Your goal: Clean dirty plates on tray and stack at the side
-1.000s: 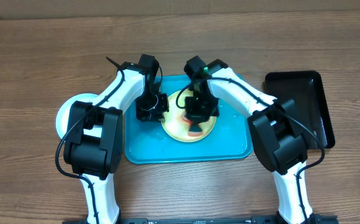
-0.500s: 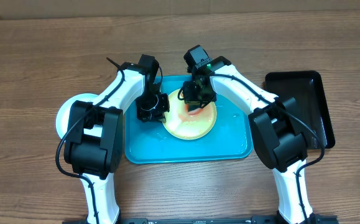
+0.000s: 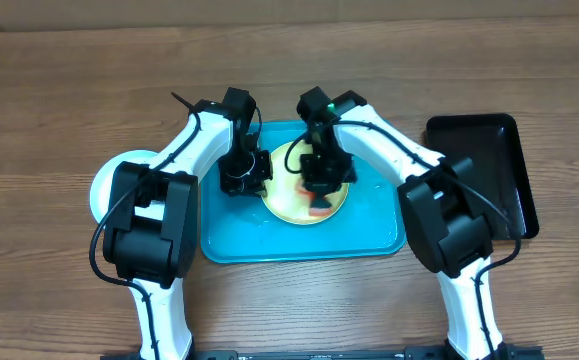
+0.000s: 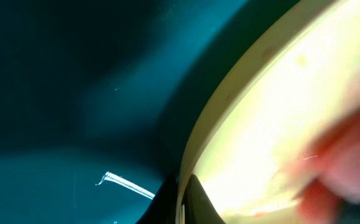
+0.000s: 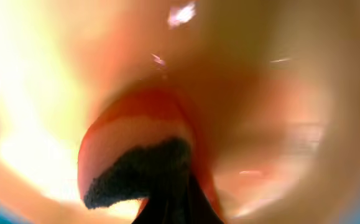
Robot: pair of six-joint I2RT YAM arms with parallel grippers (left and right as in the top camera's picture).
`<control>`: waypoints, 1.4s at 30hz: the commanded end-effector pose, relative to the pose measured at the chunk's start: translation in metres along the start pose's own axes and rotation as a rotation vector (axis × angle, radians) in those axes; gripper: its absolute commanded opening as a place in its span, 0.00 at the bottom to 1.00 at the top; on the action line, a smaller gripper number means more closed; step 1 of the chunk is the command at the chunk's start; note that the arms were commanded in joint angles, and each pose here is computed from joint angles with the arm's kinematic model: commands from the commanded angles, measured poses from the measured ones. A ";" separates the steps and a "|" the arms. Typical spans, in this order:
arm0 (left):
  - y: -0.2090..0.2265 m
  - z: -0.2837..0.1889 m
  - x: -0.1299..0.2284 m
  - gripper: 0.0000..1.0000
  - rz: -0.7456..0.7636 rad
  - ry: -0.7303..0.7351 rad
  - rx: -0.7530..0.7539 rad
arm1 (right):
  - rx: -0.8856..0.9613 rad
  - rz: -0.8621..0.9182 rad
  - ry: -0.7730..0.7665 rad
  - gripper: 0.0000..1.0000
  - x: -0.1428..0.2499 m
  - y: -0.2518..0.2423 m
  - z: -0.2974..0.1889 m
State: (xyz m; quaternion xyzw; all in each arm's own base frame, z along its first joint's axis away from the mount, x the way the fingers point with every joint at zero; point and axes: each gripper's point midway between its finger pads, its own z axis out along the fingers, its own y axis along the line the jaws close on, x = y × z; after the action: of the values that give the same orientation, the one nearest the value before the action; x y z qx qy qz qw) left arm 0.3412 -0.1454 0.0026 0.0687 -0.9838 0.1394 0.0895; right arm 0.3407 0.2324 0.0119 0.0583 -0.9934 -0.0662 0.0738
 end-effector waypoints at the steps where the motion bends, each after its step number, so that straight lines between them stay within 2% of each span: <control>1: 0.023 0.029 0.008 0.04 0.007 0.053 -0.100 | 0.246 0.099 -0.201 0.04 -0.041 -0.064 -0.026; 5: 0.030 0.027 0.005 0.04 0.010 0.034 -0.144 | 0.192 0.105 -0.305 0.04 -0.066 -0.056 -0.036; 8: 0.032 0.021 0.002 0.04 0.020 0.006 -0.166 | 0.056 0.053 -0.339 0.04 -0.077 -0.026 -0.060; 13: 0.027 -0.009 -0.005 0.04 0.055 -0.086 -0.179 | -0.115 0.035 -0.425 0.04 -0.081 0.001 -0.141; 17: 0.024 -0.056 -0.010 0.04 0.088 -0.228 -0.215 | -0.160 0.075 -0.530 0.04 -0.076 -0.018 -0.216; 20: 0.021 -0.085 -0.010 0.04 0.117 -0.310 -0.226 | -0.162 0.120 -0.567 0.04 -0.069 -0.041 -0.242; 26: 0.041 -0.132 -0.002 0.04 0.104 -0.428 -0.367 | -0.128 0.211 -0.537 0.04 -0.061 -0.093 -0.246; 34: 0.079 -0.164 0.011 0.04 0.023 -0.494 -0.638 | -0.116 0.246 -0.528 0.04 -0.060 -0.109 -0.246; 39: 0.072 -0.180 0.017 0.04 0.030 -0.582 -0.756 | -0.103 0.250 -0.531 0.04 -0.060 -0.112 -0.246; 42: 0.057 -0.201 0.023 0.04 0.068 -0.703 -0.887 | -0.093 0.255 -0.525 0.04 -0.058 -0.113 -0.246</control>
State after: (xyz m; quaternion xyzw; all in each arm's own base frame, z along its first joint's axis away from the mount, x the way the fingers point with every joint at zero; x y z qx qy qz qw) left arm 0.3374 -0.0406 0.1435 0.0246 -0.9590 -0.2403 -0.1480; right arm 0.4470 0.1012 0.2263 -0.0905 -0.9738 -0.1210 -0.1701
